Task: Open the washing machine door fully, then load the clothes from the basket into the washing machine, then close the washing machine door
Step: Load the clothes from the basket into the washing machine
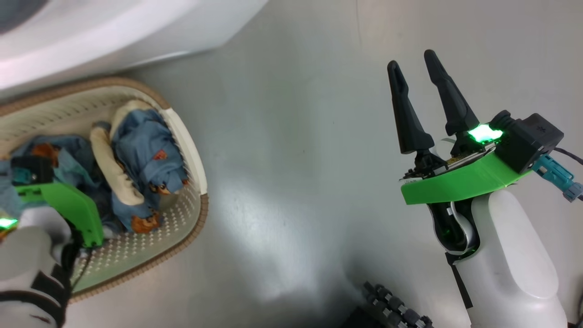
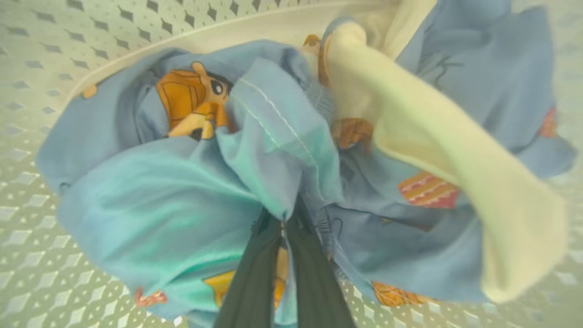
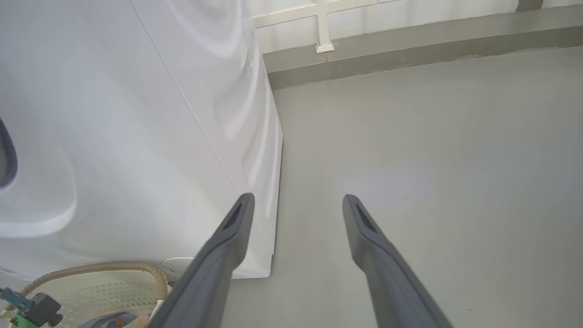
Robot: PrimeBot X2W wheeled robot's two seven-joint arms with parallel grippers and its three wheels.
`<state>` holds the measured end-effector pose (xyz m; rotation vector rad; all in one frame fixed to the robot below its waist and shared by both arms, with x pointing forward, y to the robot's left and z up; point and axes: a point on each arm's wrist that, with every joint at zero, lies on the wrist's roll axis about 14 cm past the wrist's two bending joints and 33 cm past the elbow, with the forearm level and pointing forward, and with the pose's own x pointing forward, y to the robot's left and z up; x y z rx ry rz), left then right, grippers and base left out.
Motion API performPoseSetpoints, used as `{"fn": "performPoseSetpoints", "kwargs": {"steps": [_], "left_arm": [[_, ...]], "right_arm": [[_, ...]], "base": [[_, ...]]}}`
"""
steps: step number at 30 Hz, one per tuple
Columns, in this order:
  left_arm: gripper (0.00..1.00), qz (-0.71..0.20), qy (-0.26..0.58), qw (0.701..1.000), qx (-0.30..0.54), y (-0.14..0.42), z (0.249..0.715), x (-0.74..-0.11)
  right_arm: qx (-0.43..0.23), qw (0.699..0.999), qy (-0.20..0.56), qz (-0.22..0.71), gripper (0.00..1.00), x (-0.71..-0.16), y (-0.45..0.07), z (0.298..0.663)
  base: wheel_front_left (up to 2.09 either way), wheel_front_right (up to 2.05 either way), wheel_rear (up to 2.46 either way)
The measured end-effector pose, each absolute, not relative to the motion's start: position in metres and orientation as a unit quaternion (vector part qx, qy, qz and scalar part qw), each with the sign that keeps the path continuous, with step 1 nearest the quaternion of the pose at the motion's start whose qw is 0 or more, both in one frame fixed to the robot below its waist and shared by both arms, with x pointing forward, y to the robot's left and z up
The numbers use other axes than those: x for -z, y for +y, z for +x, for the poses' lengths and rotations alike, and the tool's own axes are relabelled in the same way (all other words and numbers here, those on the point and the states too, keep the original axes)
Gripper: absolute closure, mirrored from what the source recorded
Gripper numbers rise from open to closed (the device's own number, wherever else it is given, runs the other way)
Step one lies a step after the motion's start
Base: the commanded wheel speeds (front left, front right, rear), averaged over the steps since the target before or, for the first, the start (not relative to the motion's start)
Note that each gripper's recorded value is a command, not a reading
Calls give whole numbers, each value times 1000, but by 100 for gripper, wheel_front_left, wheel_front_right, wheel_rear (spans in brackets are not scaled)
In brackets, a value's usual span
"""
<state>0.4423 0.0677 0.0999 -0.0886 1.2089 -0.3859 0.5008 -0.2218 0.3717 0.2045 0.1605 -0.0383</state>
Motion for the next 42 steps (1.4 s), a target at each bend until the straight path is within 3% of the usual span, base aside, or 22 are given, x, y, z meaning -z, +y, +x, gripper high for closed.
{"fn": "performPoseSetpoints", "kwargs": {"steps": [17, 31, 42], "left_arm": [[100, -109, 434, 870, 207, 41, 447, -202], [100, -151, 313, 914, 210, 47, 434, -305], [100, -194, 159, 948, 196, 68, 429, -409]], "right_arm": [[-3, 994, 28, 106, 0, -433, -214, 487], [-27, 994, -7, 110, 0, -479, -206, 453], [-48, 991, -32, 117, 0, -506, -193, 426]], "base": [[0, 0, 0], [0, 0, 0], [0, 0, 0]]}}
